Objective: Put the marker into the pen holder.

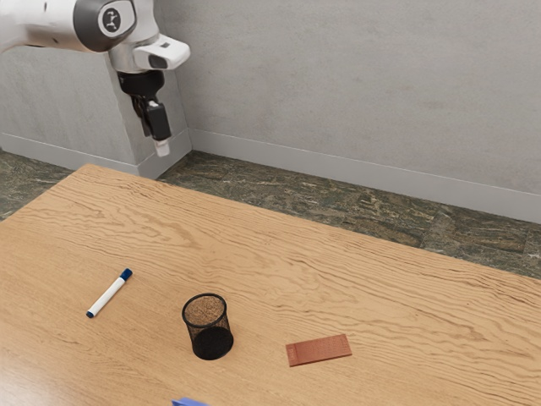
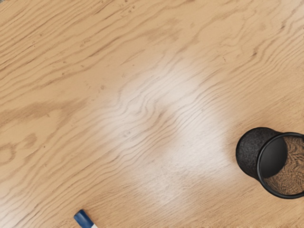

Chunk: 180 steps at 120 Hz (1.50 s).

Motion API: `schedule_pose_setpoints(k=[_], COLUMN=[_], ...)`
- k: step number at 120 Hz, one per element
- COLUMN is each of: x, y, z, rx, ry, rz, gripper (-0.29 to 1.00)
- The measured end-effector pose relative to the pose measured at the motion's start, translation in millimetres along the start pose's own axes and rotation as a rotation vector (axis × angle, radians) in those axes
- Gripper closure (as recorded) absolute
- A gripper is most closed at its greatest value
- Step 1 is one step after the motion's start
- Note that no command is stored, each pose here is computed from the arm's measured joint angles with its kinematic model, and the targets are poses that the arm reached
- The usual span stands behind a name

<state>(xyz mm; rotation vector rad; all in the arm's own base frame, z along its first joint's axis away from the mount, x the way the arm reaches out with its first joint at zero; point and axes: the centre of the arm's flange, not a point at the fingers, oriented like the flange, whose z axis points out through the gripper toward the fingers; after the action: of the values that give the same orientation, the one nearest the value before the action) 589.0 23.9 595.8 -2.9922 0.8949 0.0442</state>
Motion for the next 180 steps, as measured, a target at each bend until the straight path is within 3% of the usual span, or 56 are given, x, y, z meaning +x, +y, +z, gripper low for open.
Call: schedule_pose_setpoints(k=[27,38,45,88,104,117,133,158,180], x=[-8.3,-43.9,-59.0,-103.9,-81.5,-50.8,-56.6,-92.8,-107.2], y=[3.5,11.6,6.7,-69.5,-64.1,-39.2,-49.7,-58.1,-61.7], z=[4.8,77.7,113.7,163.9,183.0,191.2,203.0,256.4,285.1], rx=[-0.015,-0.087,-0.100,0.020,0.072,0.091,0.094,0.059,0.059], ry=[-0.013,-0.083,-0.095,-0.054,-0.066,-0.057,-0.060,-0.117,-0.113], rz=[0.049,0.021,-0.009,-0.294,-0.326,-0.314,-0.395,-0.545,-0.630], gripper=[0.00,0.00,0.00,0.00,0.00,0.19,0.34,0.43,0.46])
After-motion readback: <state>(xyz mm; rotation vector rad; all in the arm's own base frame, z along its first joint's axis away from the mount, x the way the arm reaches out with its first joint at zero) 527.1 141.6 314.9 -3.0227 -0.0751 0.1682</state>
